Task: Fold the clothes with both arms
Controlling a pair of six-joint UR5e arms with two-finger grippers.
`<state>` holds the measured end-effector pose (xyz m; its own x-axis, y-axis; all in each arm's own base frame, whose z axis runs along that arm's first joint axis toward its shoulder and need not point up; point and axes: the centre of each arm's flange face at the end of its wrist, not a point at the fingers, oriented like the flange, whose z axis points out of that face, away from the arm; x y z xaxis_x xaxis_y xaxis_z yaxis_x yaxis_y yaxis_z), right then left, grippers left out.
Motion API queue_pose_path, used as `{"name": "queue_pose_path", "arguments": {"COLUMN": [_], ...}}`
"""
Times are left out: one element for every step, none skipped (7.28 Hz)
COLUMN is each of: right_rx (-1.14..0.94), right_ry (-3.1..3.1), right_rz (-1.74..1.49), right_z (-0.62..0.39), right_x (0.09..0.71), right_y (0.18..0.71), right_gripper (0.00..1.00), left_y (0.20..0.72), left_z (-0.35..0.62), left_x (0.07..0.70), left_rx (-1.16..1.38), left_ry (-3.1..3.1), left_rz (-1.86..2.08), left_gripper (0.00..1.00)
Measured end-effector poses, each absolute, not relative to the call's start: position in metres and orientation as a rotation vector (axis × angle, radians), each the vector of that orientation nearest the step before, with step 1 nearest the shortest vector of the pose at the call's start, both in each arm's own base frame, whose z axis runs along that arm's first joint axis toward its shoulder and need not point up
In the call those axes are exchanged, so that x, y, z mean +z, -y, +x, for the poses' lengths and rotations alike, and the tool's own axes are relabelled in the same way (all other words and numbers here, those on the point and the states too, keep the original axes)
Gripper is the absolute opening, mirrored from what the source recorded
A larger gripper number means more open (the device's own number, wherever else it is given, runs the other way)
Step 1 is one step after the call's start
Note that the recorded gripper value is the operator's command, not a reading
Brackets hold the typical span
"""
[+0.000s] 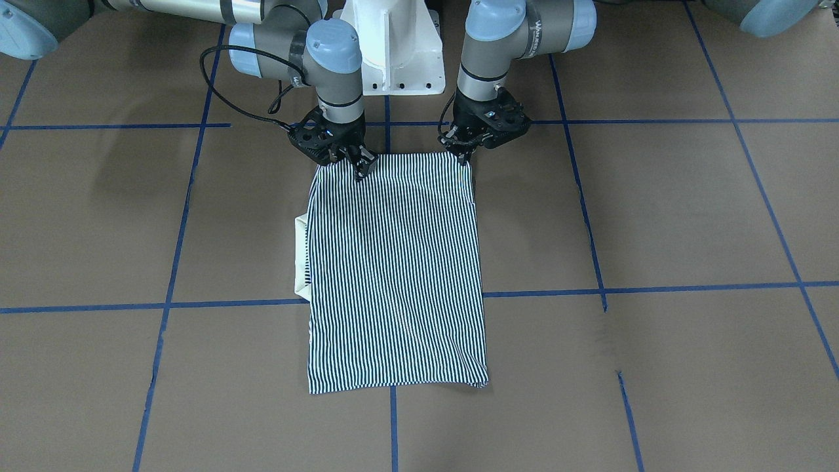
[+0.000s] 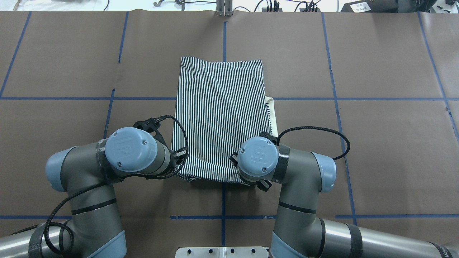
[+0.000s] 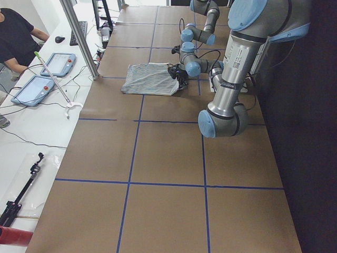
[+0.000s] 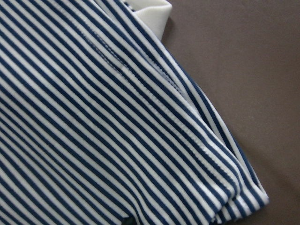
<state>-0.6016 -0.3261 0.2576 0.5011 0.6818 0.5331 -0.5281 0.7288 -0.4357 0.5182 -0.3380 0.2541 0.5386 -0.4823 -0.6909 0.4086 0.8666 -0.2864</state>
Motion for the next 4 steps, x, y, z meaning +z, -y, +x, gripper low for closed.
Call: {"name": "queue_pose_path", "arguments": {"right_rx": [0.739, 0.737, 0.735, 0.735], "right_ry": [0.748, 0.749, 0.751, 0.752], "right_rz": [-0.227, -0.225, -0.225, -0.224], "right_z": [-0.6007, -0.6002, -0.5998, -0.5995], "right_x": [0.2561, 0.2556, 0.2551, 0.2543], "right_y": [0.3263, 0.3268, 0.3273, 0.3278], "right_gripper": [0.00, 0.00, 0.00, 0.00], "left_y": [0.3380, 0.3379, 0.3379, 0.3379], "left_z": [0.5189, 0.5193, 0.5196, 0.5197], "left_x": [0.2546, 0.2546, 0.2543, 0.2529], "left_rx": [-0.531, -0.530, -0.530, -0.529], "left_ry": [-0.849, -0.849, -0.849, -0.852], "left_rz": [-0.095, -0.095, -0.095, -0.095], "left_gripper": [0.00, 0.00, 0.00, 0.00]}}
